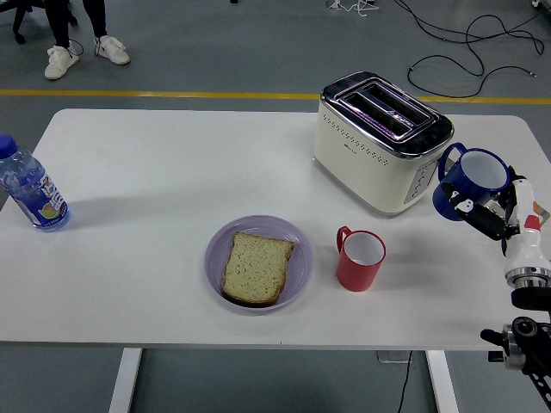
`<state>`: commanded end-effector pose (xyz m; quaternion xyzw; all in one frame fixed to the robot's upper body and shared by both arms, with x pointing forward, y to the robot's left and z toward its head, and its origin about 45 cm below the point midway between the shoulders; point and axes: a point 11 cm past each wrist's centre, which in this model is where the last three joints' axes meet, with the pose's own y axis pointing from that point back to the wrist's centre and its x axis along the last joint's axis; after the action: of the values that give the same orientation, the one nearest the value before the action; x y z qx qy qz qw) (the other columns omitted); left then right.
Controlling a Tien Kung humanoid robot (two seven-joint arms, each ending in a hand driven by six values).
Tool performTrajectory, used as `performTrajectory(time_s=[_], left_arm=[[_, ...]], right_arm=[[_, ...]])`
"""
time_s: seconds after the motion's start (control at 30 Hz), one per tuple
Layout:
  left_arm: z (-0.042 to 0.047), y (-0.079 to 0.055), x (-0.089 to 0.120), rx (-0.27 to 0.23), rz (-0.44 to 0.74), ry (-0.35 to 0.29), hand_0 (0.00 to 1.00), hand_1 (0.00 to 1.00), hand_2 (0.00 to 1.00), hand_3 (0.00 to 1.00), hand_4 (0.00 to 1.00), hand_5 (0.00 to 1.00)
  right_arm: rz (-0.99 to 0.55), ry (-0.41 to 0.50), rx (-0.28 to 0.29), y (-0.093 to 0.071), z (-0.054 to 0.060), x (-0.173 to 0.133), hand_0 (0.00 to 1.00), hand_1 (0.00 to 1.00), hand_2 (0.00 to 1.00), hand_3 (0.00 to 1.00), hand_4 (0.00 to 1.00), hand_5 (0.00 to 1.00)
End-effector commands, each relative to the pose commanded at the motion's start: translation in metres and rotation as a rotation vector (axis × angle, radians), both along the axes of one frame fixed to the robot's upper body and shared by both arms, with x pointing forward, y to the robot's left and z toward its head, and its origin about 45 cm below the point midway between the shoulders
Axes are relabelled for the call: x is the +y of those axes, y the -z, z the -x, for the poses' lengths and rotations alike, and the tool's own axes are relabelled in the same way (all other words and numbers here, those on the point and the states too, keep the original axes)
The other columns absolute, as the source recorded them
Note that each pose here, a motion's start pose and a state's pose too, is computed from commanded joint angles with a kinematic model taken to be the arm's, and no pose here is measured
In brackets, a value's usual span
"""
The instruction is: Pick up the cup,pour liquid into bread,place the cup on the desk
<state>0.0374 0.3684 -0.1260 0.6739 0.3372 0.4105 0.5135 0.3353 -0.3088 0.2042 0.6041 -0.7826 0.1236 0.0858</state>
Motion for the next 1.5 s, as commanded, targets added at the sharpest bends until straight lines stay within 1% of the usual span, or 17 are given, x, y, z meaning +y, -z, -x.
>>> performTrajectory(time_s=[0.13,0.27,0.4,0.47,0.63,0.77,1.2,1.5], left_arm=[[-0.0028,-0.001,0.001,-0.005,-0.004,-0.001,0.654,0.69,0.711,0.601,0.341,0.92],[-0.005,-0.001,0.002,-0.006,-0.007,0.011,0.654,0.69,0.711,0.602,0.341,0.919],[-0.0093,-0.002,0.004,-0.014,-0.01,0.01,0.654,0.69,0.711,0.602,0.341,0.919],[-0.0112,-0.002,0.004,-0.016,-0.013,0.013,0.654,0.69,0.71,0.602,0.341,0.919],[-0.0126,-0.003,0.006,-0.016,-0.015,0.018,0.654,0.691,0.711,0.602,0.341,0.92],[-0.0131,-0.003,0.007,-0.016,-0.017,0.018,0.654,0.691,0.711,0.602,0.341,0.92],[-0.0108,-0.002,0.005,-0.015,-0.011,0.009,0.654,0.69,0.711,0.602,0.341,0.92],[-0.0098,-0.002,0.004,-0.012,-0.01,0.01,0.654,0.69,0.711,0.602,0.341,0.92]], right_arm=[[-0.008,-0.004,-0.014,-0.006,-0.002,0.001,0.329,0.314,0.485,0.54,0.679,0.002],[-0.008,-0.013,-0.017,-0.01,-0.001,0.003,0.337,0.315,0.489,0.541,0.671,0.002],[-0.016,-0.02,0.002,-0.013,0.001,0.006,0.337,0.315,0.489,0.541,0.671,0.002],[-0.004,-0.029,0.016,-0.014,0.0,0.01,0.346,0.32,0.492,0.542,0.651,0.002],[0.003,-0.048,0.011,-0.023,-0.002,0.017,0.348,0.321,0.494,0.543,0.642,0.002],[0.005,-0.066,0.003,-0.029,-0.002,0.023,0.348,0.321,0.494,0.543,0.642,0.002],[0.028,-0.095,0.003,-0.035,-0.003,0.032,0.351,0.324,0.495,0.544,0.629,0.002],[0.067,-0.148,0.038,-0.04,-0.003,0.042,0.355,0.326,0.499,0.544,0.618,0.002]])
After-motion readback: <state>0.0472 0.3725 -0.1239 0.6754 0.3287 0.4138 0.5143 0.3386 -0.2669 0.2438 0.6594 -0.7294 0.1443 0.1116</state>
